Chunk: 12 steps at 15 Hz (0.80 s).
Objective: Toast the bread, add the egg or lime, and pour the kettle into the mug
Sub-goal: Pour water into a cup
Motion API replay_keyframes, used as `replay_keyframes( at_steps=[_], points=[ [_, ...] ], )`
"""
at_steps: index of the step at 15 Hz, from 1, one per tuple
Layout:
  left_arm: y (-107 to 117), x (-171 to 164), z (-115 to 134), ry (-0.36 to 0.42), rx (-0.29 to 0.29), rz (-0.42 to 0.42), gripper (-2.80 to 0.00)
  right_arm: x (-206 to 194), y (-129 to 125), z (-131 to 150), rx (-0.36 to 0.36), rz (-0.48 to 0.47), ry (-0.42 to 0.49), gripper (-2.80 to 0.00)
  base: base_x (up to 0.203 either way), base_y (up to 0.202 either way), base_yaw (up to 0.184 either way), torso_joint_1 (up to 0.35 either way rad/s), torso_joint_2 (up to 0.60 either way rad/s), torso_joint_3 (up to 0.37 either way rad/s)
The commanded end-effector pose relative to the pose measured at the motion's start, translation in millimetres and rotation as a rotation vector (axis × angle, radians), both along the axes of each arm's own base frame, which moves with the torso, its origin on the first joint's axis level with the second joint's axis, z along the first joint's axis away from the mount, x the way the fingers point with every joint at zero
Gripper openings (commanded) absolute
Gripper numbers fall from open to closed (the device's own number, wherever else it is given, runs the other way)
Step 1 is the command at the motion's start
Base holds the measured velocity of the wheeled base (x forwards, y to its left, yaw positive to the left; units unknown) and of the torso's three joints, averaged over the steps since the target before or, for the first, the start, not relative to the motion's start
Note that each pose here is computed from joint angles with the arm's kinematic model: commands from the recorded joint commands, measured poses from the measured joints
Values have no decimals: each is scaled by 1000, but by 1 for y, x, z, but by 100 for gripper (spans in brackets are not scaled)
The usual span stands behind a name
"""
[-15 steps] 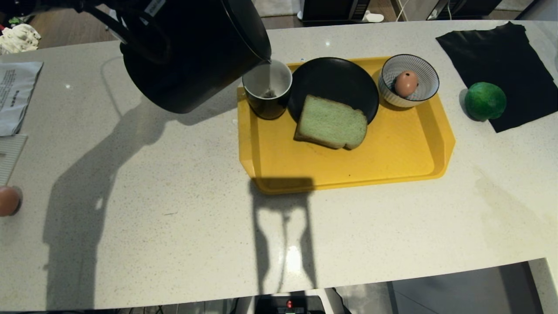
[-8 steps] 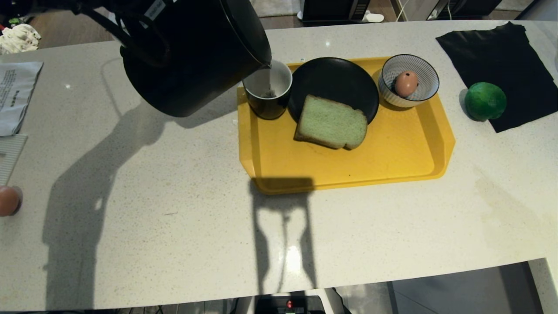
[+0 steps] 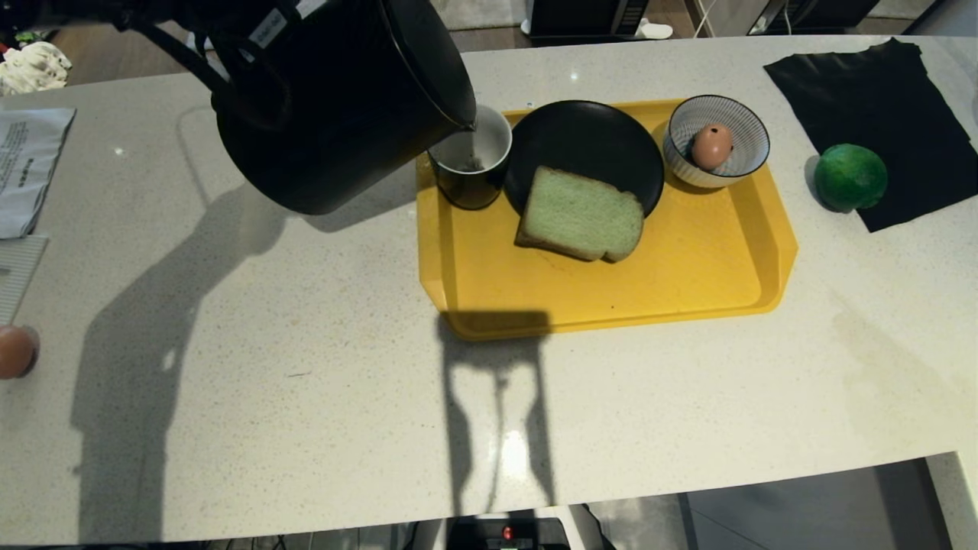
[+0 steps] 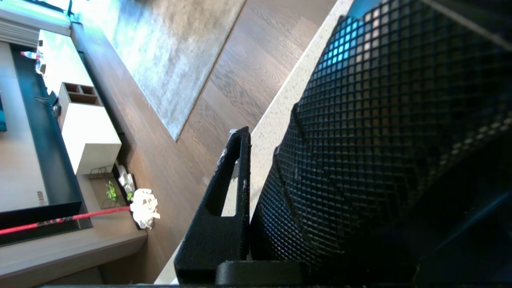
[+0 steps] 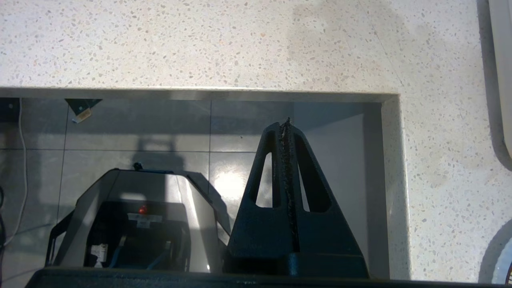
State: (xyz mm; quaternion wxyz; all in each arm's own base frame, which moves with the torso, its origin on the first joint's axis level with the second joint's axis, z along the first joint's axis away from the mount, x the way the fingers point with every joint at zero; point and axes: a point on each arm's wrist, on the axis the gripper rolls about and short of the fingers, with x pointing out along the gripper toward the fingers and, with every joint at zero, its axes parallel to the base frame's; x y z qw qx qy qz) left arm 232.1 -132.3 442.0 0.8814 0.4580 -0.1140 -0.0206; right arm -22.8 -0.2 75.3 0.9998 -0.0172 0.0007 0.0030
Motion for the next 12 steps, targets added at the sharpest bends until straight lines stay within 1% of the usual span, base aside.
replay_keyframes(
  at_steps=[1, 12],
  points=[
    [2, -3, 1, 3, 6, 9, -280, 0, 0, 0, -1, 0, 2, -280, 0, 0, 0, 0, 0, 0],
    [5, -4, 1, 16, 11, 36, -280, 0, 0, 0, -1, 0, 3, -280, 0, 0, 0, 0, 0, 0]
  ],
)
